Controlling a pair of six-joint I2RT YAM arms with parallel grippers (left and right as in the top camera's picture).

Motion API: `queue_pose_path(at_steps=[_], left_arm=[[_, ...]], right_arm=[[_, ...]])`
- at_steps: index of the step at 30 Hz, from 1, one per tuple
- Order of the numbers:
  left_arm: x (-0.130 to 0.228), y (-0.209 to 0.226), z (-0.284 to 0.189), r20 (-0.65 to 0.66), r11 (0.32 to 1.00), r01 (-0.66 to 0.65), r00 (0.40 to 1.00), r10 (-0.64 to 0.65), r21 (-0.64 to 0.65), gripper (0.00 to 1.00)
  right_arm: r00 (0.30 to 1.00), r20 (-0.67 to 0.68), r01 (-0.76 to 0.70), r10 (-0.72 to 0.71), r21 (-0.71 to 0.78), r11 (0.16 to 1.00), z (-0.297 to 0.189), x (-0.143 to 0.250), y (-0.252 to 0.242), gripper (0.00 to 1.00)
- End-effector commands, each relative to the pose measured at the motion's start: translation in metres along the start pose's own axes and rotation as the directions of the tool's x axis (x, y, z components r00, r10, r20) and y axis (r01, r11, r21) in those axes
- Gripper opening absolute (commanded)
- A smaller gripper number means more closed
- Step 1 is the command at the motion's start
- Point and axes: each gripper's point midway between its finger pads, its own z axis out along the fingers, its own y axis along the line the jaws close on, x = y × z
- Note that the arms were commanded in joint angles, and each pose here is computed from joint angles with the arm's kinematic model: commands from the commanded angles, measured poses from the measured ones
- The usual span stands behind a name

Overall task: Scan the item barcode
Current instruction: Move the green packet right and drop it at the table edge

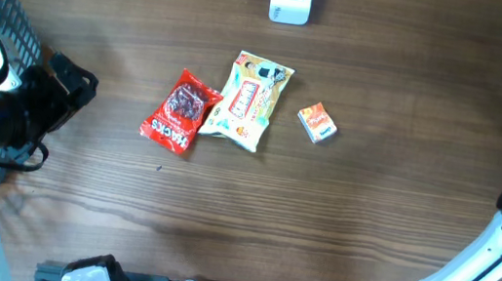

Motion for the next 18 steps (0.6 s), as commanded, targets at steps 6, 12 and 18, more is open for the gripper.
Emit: queue_pose_path(at_steps=[6,12,18], left_arm=[[-0.003,0.001,-0.001,0.011,1.0,-0.012,1.0,0.012,-0.004,1.0],[-0.003,0.001,-0.001,0.011,1.0,-0.012,1.0,0.012,-0.004,1.0],[-0.003,0.001,-0.001,0.011,1.0,-0.012,1.0,0.012,-0.004,1.0]], right_arm=[[0.997,-0.068,-0.047,0.023,-0.37,0.928,-0.049,-0.04,0.032,1.0],[0.99,-0.017,-0.116,0.139,-0.65,0.751,-0.161,-0.092,0.023,0.99],[0.969,-0.188,-0.15,-0.161,-0.964,0.222,-0.308,-0.023,0.078,0.99]])
